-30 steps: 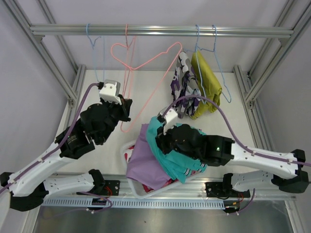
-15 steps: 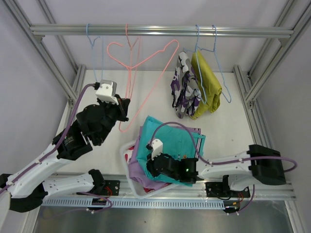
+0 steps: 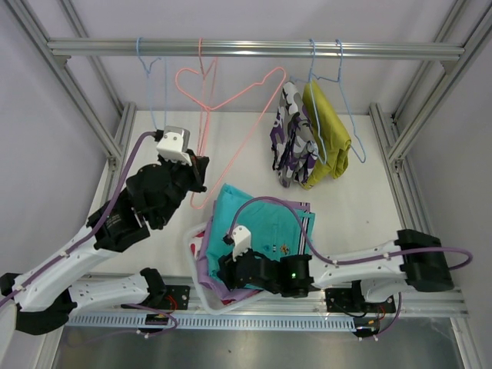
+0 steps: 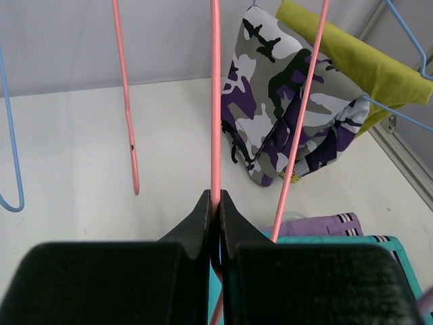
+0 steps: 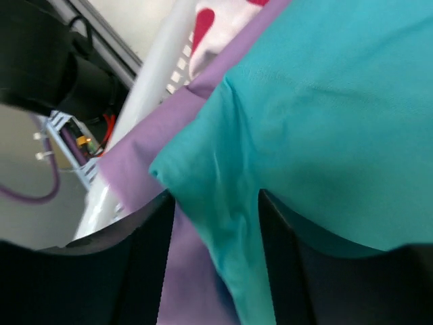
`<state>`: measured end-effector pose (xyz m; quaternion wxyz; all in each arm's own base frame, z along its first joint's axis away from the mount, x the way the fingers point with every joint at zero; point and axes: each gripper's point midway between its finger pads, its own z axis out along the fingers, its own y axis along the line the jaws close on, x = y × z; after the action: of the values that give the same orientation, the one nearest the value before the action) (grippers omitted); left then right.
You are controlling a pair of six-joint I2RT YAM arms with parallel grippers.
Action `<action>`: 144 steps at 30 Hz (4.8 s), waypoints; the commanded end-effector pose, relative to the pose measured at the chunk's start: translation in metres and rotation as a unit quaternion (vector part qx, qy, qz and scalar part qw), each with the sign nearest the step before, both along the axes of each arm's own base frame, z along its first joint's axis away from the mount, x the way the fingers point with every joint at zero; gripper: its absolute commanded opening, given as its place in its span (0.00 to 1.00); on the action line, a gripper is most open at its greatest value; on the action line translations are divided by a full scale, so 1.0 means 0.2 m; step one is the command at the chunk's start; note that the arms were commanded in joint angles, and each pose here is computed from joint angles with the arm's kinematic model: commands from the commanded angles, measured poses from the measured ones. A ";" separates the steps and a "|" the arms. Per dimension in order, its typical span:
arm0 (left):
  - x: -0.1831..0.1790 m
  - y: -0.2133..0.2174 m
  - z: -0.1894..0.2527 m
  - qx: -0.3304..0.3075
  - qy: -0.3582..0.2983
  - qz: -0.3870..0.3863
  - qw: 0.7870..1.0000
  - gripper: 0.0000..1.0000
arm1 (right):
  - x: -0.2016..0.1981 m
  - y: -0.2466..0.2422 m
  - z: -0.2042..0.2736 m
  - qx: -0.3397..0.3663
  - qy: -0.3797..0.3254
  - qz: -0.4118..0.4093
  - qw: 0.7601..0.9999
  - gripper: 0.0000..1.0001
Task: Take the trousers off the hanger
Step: Place the trousers in the bin, then place the hanger at the clothesline.
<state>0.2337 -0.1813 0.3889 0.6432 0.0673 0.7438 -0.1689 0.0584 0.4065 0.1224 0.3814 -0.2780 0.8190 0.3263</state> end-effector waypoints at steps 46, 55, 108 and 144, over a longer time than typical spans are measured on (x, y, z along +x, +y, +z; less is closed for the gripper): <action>0.02 -0.08 -0.02 0.005 0.005 -0.020 1.000 0.01 | 0.35 -0.66 0.43 0.075 -0.092 -0.149 0.982 0.00; 0.03 -0.09 -0.03 0.010 0.009 -0.021 1.000 0.01 | 0.52 -0.51 0.37 0.058 -0.079 -0.146 0.984 0.00; -0.08 -0.26 -0.02 -0.025 0.021 -0.130 0.991 0.01 | 1.13 -0.61 1.30 0.250 -0.084 -0.286 0.921 0.48; -0.39 -0.68 -0.11 -0.039 0.137 -0.371 0.918 0.01 | 1.34 -0.46 1.29 0.211 -0.088 -0.260 0.938 0.48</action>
<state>0.1831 -0.3056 0.3536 0.4657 0.2465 0.7570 -0.3865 0.3322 0.3161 0.3548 0.5579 0.0214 0.7537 0.3468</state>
